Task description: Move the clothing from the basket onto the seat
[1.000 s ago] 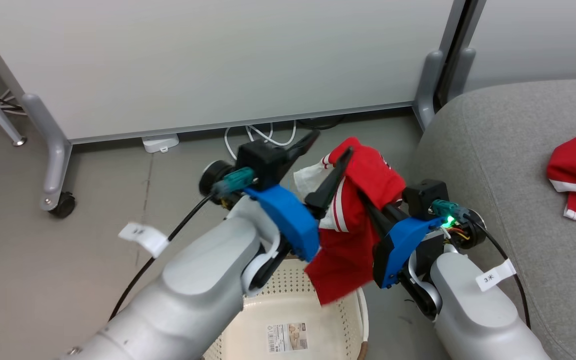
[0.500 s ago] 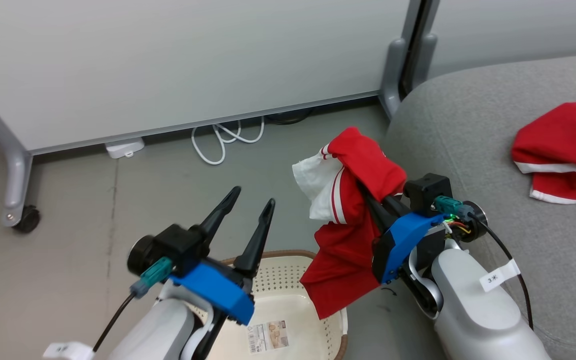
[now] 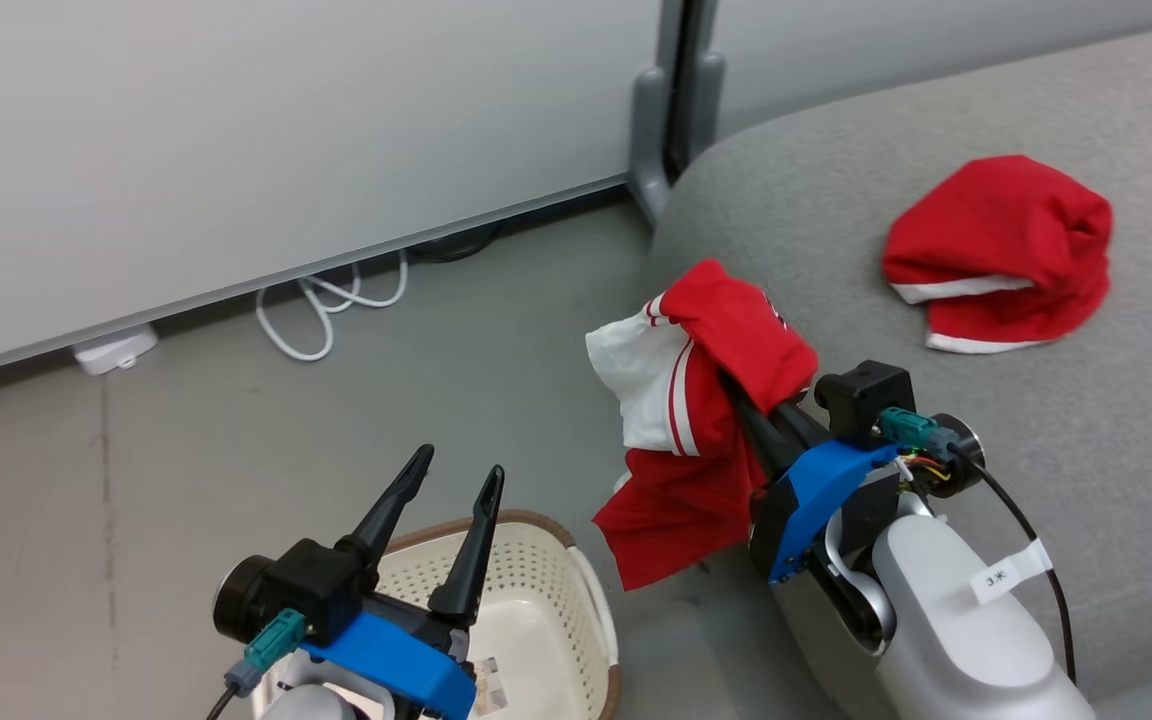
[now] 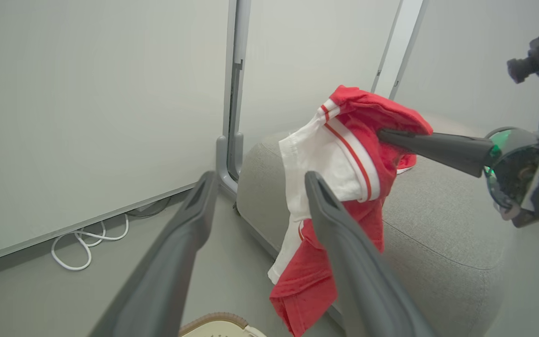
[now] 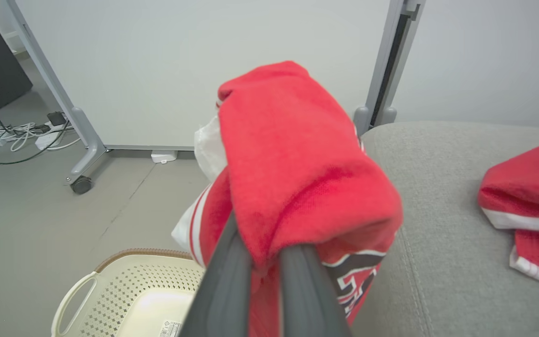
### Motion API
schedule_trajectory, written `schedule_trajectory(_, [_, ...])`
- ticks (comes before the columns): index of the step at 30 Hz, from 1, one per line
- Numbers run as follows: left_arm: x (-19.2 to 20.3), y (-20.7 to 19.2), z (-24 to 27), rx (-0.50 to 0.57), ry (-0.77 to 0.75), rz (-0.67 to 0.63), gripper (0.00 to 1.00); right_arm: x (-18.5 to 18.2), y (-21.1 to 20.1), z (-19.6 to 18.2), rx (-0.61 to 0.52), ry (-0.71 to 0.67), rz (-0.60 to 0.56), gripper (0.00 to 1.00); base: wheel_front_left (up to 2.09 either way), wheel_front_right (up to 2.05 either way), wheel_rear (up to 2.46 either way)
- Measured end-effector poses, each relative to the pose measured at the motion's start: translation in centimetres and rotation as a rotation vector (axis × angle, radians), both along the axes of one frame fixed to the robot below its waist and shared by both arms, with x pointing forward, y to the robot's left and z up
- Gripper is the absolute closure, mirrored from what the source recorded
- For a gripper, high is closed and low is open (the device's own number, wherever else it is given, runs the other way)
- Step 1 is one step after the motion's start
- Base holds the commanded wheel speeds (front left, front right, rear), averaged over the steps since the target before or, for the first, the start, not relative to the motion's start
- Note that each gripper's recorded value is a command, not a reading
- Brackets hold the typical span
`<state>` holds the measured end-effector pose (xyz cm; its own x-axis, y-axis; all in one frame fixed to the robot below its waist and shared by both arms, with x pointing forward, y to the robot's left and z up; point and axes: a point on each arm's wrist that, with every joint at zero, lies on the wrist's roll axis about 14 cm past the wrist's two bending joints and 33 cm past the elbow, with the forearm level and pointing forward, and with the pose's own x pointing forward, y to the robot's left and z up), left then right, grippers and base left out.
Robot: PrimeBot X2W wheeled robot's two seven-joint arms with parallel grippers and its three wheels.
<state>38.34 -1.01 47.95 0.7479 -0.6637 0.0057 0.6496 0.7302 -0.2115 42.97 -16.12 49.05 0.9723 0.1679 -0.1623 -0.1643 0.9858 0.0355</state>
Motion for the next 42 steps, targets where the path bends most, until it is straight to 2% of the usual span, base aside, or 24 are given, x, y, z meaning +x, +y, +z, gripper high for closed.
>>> schedule_trajectory(13, [-0.7, -5.9, 0.0, -0.011, -0.008, -0.170, 0.00, -4.3, -6.9, 0.2, 0.000, 0.003, -0.200, 1.00, 0.00, 0.00, 0.00])
schedule_trajectory(23, [-1.5, -8.9, -0.7, -0.016, 0.009, -0.272, 0.00, -6.6, -9.9, 0.0, -0.001, 0.012, -0.298, 1.00, 0.00, 0.00, 0.00])
schedule_trajectory(37, [-1.0, -8.4, -1.5, -0.010, 0.026, -0.269, 0.00, -5.7, -10.2, -0.1, 0.016, 0.010, -0.312, 1.00, 0.00, 0.00, 0.00])
schedule_trajectory(42, [-0.2, -7.8, -2.3, -0.008, 0.039, -0.252, 0.00, -3.2, -11.5, 2.9, 0.000, -0.064, -0.326, 1.00, 0.00, 0.00, 0.00])
